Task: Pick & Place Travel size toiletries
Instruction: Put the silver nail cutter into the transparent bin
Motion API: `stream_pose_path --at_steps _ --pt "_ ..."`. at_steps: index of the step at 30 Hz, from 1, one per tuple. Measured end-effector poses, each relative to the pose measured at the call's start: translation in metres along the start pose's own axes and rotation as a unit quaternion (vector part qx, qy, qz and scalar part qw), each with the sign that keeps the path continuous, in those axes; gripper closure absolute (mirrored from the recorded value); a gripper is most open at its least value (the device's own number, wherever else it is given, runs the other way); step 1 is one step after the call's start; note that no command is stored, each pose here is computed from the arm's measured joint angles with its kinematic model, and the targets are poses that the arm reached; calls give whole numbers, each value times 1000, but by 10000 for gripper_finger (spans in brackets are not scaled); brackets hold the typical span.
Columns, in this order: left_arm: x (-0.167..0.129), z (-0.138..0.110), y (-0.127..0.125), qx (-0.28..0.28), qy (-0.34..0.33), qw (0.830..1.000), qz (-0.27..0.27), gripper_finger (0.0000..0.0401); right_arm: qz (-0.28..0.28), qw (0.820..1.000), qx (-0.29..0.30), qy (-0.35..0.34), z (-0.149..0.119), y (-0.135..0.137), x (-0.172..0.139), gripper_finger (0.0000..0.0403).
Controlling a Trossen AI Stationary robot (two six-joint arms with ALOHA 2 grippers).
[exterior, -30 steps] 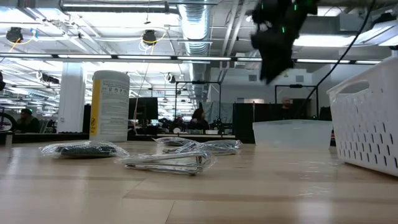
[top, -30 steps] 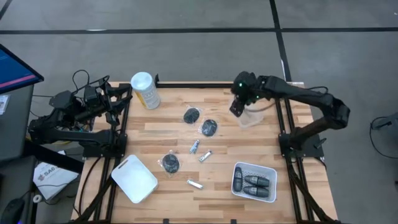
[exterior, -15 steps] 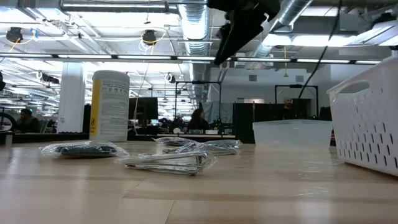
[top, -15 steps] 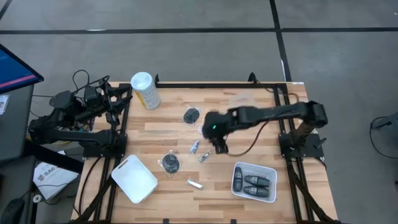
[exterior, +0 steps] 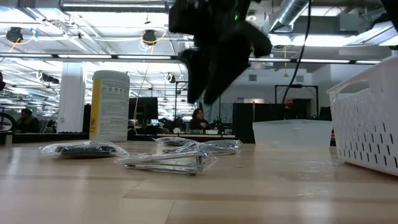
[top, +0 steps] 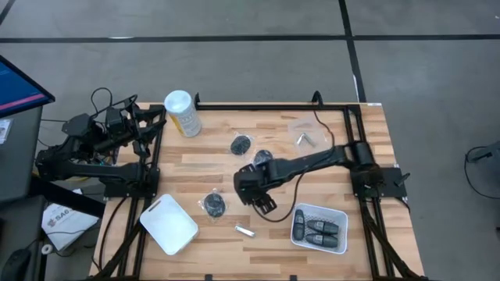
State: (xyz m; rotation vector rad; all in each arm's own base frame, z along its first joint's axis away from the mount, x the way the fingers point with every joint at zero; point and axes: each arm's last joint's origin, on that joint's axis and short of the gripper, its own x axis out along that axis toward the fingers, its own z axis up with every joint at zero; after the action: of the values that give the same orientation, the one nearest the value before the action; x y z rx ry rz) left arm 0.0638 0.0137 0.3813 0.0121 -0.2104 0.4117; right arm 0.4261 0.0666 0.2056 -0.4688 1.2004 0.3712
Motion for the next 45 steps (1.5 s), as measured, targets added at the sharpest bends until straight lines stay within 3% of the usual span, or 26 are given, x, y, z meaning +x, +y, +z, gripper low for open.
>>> stream_pose_path --at_steps 12,18,21,31,36,45 --pt "0 0 0 0 0 1000 0 224 36 996 -2 87 -11 6 60 163" --pt "0 0 0 1 0 1000 -2 224 18 996 29 82 -10 4 65 167" --pt "0 0 0 1 0 1000 -2 224 7 997 28 71 -9 1 65 196" --pt "0 0 0 1 0 1000 -1 224 53 997 28 42 -8 0 67 332" --pt "0 0 0 1 0 1000 1 224 55 997 42 44 -9 -2 67 362" --pt "0 0 0 1 0 1000 0 224 55 996 51 46 -10 -2 57 363"
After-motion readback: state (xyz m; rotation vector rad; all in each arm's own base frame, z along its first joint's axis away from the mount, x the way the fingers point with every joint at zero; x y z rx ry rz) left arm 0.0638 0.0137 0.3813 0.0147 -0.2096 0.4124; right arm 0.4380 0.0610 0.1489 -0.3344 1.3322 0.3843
